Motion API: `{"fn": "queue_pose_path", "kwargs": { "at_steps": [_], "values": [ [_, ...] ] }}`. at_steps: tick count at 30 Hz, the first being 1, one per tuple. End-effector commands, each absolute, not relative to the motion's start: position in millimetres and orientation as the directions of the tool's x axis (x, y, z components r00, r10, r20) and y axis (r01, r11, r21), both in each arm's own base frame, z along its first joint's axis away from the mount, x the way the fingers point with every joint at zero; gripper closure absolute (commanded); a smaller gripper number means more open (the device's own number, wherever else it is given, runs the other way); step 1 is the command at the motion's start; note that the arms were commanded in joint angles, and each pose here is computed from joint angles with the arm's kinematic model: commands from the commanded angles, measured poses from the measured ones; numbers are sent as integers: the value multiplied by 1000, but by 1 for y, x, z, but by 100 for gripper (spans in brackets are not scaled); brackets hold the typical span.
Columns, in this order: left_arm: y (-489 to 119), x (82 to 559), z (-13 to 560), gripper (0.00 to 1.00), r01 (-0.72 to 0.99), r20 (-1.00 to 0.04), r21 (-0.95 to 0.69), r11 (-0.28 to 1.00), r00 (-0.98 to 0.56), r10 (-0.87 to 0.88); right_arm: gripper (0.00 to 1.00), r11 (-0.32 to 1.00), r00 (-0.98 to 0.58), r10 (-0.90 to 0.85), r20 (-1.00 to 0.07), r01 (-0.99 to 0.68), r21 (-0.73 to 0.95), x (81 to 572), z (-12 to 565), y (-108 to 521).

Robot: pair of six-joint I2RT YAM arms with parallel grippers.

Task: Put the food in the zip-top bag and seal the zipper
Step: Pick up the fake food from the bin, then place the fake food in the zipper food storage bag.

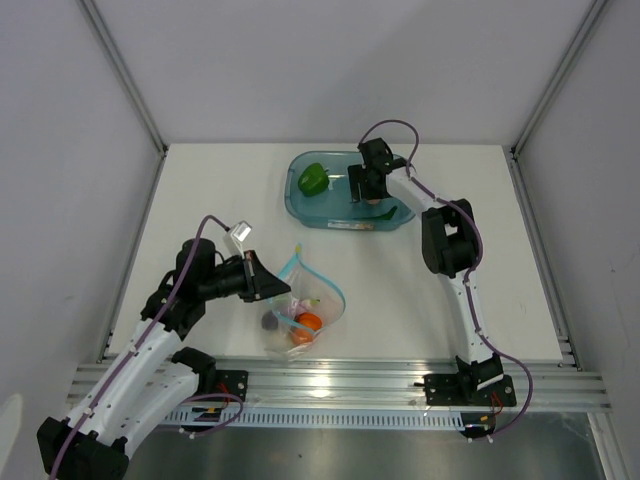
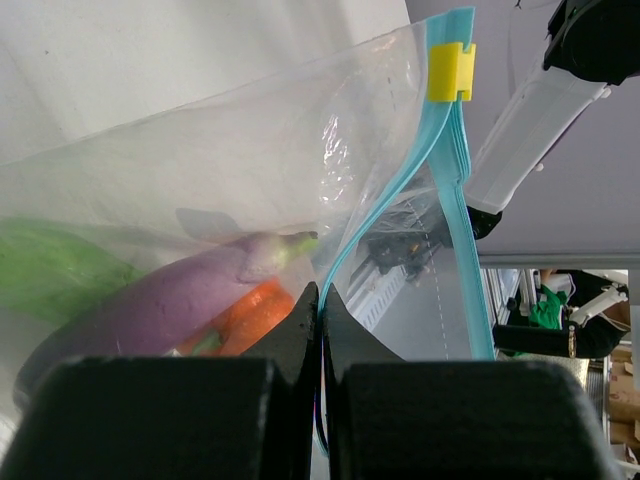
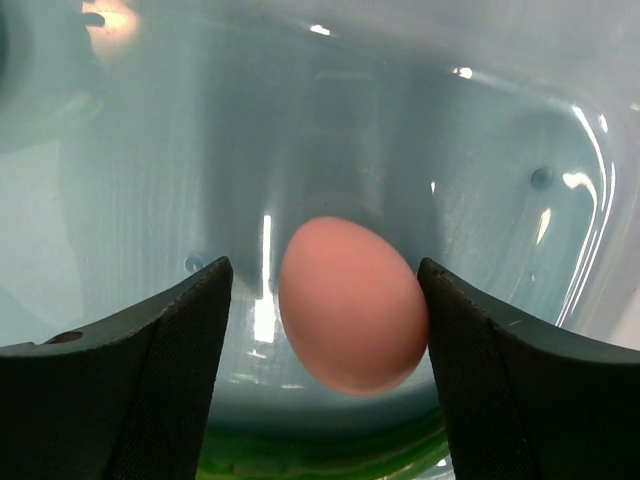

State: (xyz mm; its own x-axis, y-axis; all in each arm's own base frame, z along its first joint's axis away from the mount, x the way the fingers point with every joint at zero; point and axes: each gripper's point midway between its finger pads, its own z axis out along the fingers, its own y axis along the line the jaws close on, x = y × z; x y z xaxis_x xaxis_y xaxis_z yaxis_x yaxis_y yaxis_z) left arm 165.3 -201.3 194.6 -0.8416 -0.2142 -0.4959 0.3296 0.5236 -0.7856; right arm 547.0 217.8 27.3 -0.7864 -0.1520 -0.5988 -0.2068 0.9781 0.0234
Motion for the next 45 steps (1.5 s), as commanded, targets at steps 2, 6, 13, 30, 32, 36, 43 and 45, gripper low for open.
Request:
{"fn": "queue_pose_path", "kwargs": {
  "at_steps": [2, 6, 13, 30, 32, 36, 43, 45],
  "values": [
    [-203, 166, 202, 99, 371, -524, -783, 500, -826, -208, 26, 974, -777, -165, -607, -225, 24, 546, 31, 217],
    [-203, 166, 202, 99, 370, -523, -783, 500, -827, -208, 31, 976, -774, -163, -612, -217, 15, 550, 32, 215],
    [-203, 166, 202, 99, 370, -523, -783, 500, -827, -208, 63, 979, -778, -147, -611, -201, 21, 548, 37, 213],
    [-204, 169, 207, 99, 370, -527, -783, 501, -822, -217, 100, 961, -640, -152, -753, -275, 40, 489, 187, 240],
    [-203, 169, 207, 99, 366, -524, -784, 502, -824, -216, 100, 948, -607, -148, -781, -312, 63, 459, 215, 251],
    [-203, 168, 209, 99, 367, -525, -783, 502, -823, -218, 100, 919, -552, -182, -814, -389, 59, 402, 251, 269],
    [-203, 167, 209, 99, 355, -514, -787, 504, -830, -218, 100, 811, -473, -263, -841, -581, 72, 289, 292, 309],
    [-203, 167, 210, 99, 357, -516, -787, 504, -828, -220, 100, 774, -467, -275, -840, -626, 95, 258, 299, 317]
  ]
}}
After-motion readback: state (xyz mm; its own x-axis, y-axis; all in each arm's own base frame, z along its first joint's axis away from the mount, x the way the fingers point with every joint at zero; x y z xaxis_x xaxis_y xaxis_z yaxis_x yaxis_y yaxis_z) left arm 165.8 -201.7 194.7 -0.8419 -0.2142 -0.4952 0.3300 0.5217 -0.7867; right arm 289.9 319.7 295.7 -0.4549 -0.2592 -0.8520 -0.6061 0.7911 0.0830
